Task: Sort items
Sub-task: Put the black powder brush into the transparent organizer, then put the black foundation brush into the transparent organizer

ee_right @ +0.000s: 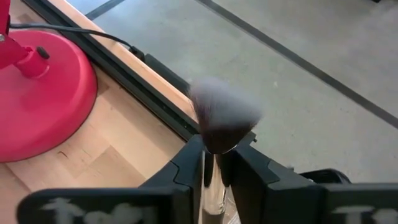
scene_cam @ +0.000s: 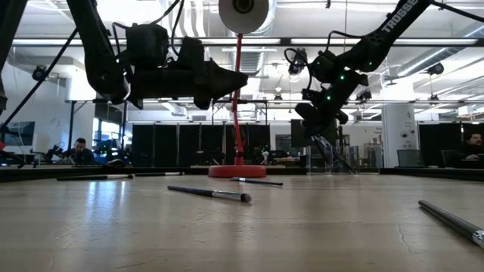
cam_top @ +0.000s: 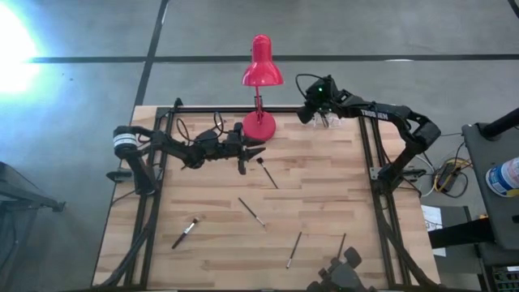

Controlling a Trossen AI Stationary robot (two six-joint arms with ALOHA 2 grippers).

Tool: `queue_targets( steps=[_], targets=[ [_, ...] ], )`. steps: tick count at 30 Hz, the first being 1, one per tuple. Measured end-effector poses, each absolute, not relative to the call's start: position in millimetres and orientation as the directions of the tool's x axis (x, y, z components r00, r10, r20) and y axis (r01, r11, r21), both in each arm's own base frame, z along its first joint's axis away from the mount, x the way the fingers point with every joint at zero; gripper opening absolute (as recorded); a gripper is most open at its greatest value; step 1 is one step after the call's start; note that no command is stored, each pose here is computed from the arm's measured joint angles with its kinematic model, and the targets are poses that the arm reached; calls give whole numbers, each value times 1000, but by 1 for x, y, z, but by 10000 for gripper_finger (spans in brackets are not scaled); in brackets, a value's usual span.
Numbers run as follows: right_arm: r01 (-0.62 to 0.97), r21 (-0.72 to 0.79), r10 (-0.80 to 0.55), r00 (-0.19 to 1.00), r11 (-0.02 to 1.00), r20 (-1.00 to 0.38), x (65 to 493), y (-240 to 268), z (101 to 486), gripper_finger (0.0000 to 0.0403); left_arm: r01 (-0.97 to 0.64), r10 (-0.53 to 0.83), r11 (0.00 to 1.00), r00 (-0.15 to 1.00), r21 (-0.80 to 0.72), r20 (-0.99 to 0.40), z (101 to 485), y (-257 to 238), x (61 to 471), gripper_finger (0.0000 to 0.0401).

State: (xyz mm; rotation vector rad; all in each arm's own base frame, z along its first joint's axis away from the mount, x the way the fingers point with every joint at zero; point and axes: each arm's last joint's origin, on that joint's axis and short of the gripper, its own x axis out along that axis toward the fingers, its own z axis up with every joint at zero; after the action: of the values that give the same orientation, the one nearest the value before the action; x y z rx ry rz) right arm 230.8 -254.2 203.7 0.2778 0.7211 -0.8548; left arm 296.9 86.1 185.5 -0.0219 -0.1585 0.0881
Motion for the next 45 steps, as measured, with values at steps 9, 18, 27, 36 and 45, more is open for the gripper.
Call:
queue_targets(
  steps=[9, 18, 27, 36, 45],
  targets=[
    [770, -58, -585, 431, 636, -687, 230, -254, 203, 128, -86, 90, 996, 984, -30, 156, 185, 86, 297, 100],
    [744, -103, -619, 461, 661, -636, 229, -248, 223, 106, -87, 91, 996, 985, -33, 144, 184, 86, 295, 100],
    [687, -165, -667, 573, 708, -476, 205, -189, 241, 13, -98, 101, 995, 991, -31, 90, 194, 78, 269, 100],
    [644, -115, -649, 718, 757, -250, 172, -127, 222, 9, -384, 375, 923, 911, -20, -172, 205, 77, 234, 49],
    [631, -93, -638, 757, 770, -141, 154, -107, 208, 8, -581, 434, 814, 590, 15, -681, 201, 70, 195, 1]
  ],
)
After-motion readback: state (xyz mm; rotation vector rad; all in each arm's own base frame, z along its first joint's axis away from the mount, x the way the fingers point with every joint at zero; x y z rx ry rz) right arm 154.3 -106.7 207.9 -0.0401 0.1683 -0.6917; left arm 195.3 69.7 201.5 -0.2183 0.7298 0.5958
